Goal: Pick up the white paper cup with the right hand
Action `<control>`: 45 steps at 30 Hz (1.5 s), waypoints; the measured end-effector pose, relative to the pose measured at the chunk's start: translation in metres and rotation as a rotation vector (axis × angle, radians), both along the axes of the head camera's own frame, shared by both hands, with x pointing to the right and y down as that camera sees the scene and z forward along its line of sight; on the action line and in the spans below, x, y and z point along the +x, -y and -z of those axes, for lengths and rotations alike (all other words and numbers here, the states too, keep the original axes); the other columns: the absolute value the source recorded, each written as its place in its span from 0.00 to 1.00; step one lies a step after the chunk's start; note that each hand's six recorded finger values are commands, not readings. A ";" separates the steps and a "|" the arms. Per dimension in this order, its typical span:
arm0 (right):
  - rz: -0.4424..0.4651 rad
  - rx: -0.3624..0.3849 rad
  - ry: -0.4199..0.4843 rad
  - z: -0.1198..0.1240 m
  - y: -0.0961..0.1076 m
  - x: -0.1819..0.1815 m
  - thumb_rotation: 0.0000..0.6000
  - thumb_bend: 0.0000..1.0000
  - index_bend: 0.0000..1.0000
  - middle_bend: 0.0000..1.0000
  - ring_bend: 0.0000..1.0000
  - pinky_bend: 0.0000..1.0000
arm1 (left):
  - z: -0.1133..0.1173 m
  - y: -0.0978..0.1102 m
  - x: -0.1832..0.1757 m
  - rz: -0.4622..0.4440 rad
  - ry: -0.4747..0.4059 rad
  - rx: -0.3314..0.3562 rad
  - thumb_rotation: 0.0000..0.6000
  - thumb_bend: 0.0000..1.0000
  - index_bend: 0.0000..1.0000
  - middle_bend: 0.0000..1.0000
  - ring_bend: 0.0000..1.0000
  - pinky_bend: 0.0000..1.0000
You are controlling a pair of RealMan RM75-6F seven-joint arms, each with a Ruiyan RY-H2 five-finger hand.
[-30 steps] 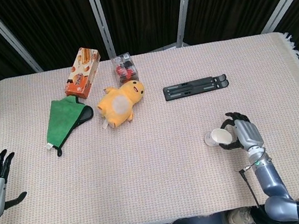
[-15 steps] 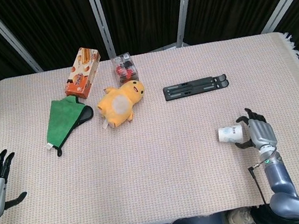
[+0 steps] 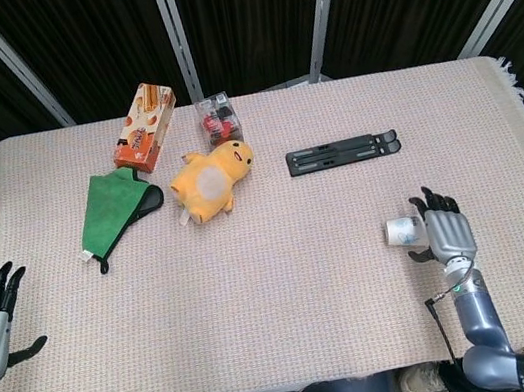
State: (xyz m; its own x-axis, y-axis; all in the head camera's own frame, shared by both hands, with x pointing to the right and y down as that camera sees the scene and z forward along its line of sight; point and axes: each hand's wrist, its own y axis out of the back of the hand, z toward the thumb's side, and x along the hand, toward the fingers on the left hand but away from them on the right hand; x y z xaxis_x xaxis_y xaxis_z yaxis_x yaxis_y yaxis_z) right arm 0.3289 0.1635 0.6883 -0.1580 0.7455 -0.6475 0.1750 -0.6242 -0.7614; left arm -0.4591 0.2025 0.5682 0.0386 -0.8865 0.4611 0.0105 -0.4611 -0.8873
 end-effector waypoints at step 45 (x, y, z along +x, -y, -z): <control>-0.357 0.192 0.367 0.009 0.033 -0.036 1.00 0.21 0.47 0.16 0.00 0.00 | 0.000 0.000 0.000 -0.003 -0.001 -0.002 1.00 0.00 0.00 0.00 0.00 0.00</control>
State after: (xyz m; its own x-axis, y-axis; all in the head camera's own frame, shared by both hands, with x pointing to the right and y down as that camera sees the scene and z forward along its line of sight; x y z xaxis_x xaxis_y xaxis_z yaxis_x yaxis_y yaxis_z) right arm 0.2934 0.1305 0.6790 -0.2122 0.7972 -0.5651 0.6259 -0.3332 -0.7051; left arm -0.4591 0.2023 0.5686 0.0418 -0.8852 0.4633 0.0109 -0.4632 -0.8862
